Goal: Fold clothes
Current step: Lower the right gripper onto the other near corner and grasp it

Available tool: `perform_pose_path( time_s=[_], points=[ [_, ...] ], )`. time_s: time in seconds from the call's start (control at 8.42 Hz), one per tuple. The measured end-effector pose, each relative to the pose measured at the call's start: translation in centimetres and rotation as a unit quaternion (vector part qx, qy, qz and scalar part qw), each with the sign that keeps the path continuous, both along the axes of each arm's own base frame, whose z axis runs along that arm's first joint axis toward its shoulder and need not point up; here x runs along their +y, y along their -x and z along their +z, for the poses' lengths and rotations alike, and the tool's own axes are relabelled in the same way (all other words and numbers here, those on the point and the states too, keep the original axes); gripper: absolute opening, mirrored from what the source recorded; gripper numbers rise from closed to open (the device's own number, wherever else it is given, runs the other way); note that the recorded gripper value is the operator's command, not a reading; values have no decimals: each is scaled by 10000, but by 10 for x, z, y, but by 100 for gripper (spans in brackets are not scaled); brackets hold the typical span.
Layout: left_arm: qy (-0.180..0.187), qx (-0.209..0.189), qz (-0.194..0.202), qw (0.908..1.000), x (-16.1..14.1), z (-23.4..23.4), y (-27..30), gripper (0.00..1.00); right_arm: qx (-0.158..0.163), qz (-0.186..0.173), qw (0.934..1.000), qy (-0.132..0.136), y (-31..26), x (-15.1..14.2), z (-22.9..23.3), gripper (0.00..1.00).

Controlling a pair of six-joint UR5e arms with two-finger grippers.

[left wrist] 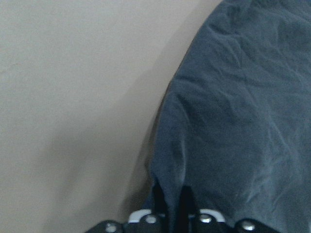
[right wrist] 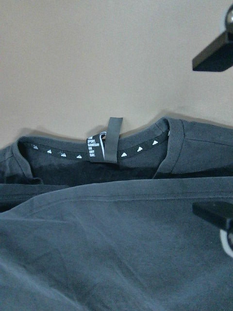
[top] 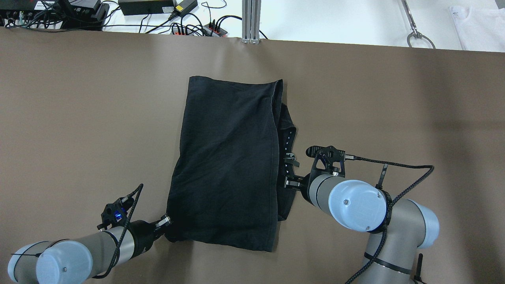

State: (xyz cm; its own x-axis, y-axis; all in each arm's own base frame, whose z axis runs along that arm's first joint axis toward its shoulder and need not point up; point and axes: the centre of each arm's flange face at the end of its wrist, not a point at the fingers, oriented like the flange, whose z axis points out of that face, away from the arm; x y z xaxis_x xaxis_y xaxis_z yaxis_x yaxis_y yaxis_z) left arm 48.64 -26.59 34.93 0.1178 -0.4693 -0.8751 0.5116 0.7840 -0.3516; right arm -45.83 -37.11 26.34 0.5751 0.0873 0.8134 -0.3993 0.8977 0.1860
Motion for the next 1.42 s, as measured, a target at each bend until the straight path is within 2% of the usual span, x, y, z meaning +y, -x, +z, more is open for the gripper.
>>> perform_pose_path(
  time_s=[0.24, 0.47, 0.59, 0.83, 0.95, 1.19, 1.31, 1.42],
  points=[
    [-1, -3, 23, 10000, 1, -1, -1, 0, -90, 82, 9998, 134, 5, 6, -1, 92],
    [-3, -13, 23, 10000, 2, 0, -2, 0, -382, 494, 9963, 597, 24, 30, 0, 91],
    [-6, -18, 11, 10000, 1, 0, -2, 0, -558, 700, 9917, 928, 36, 44, 2, 91],
    [-15, -27, -15, 10000, 1, 0, -2, 0, -803, 1112, 9772, 1618, 57, 61, 14, 91],
    [-17, -29, -23, 10000, 1, 0, -2, 0, -857, 1271, 9710, 1834, 66, 66, 20, 91],
    [-19, -31, -29, 10000, 1, 0, -2, 0, -821, 1511, 9651, 1973, 92, 67, 29, 91],
    [-19, -31, -30, 10000, 1, 0, -2, 0, -804, 1543, 9648, 1971, 104, 69, 28, 90],
    [-20, -31, -30, 10000, 1, 0, -2, 0, -808, 1547, 9651, 1954, 111, 72, 26, 84]
  ],
)
